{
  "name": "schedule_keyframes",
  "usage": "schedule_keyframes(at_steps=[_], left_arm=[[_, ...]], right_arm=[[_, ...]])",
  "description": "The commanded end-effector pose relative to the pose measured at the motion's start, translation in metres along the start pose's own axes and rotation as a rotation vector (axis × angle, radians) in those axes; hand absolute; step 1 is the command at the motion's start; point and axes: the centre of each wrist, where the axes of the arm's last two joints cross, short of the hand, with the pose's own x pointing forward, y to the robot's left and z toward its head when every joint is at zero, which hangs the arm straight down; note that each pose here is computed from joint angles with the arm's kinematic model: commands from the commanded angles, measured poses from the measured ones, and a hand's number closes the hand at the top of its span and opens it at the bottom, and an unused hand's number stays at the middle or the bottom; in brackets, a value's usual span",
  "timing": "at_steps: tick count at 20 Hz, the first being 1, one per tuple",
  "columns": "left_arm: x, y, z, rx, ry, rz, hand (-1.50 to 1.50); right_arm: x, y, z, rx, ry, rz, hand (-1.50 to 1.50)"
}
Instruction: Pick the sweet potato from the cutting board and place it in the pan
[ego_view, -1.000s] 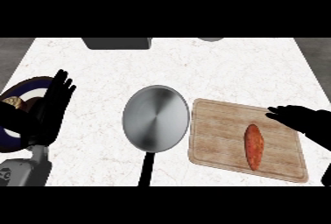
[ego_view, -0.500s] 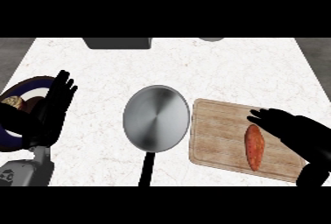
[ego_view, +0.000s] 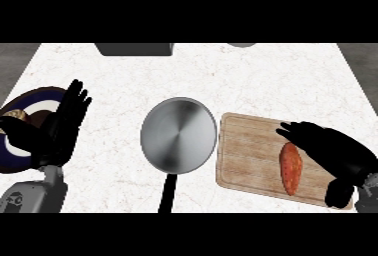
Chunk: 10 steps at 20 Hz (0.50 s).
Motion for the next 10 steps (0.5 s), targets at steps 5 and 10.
schedule_keyframes(at_steps=[5,10], left_arm=[[-0.001,-0.003,0.003,-0.007,0.009,0.004,0.0],[-0.015,0.01,-0.003,-0.003,-0.002,0.001,0.0]], right_arm=[[0.009,0.024,-0.023,0.041,-0.002,0.013,-1.5],[-0.008,0.031,-0.05,0.071,0.017,-0.004,-1.5]])
